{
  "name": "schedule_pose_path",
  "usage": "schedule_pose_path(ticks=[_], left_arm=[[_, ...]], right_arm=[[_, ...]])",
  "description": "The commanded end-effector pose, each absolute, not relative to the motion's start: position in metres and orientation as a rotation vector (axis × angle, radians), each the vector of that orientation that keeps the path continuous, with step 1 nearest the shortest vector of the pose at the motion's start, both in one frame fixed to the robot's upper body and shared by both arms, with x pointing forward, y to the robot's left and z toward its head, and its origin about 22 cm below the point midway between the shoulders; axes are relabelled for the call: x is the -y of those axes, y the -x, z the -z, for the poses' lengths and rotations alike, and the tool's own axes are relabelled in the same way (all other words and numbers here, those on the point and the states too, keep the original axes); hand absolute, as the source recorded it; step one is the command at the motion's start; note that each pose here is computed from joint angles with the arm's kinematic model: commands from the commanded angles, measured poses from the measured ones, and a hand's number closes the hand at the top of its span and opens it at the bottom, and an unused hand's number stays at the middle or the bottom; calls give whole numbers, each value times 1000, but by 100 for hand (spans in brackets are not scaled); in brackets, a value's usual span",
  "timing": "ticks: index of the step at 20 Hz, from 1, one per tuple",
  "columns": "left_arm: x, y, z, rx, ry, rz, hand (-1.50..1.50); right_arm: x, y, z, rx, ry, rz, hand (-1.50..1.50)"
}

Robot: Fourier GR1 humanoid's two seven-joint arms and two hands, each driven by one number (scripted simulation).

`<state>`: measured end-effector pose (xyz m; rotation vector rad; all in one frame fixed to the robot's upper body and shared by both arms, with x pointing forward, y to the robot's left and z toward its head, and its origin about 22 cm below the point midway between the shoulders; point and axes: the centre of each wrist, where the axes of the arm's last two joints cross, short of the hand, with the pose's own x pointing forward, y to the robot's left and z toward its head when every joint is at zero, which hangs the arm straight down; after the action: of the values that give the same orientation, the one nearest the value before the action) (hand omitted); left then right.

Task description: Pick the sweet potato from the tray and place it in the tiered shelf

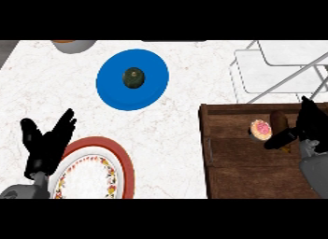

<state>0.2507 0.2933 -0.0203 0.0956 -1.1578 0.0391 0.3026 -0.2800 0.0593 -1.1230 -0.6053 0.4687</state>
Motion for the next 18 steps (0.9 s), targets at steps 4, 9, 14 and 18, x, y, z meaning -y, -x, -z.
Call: schedule_pose_path(ticks=[4,9,14,18], left_arm=[[-285,-238,32,1113,-99,-40,0],[-280,-244,33,1114,-90,-44,0],[-294,-239,23,1111,-97,-31,0],[-308,-252,25,1117,-89,-43,0]], right_arm=[[283,-308,-53,577,1136,-425,-150],[286,-295,-13,544,1050,-524,150],[267,-299,-7,576,973,-647,150],[266,-292,-10,652,967,-650,150]])
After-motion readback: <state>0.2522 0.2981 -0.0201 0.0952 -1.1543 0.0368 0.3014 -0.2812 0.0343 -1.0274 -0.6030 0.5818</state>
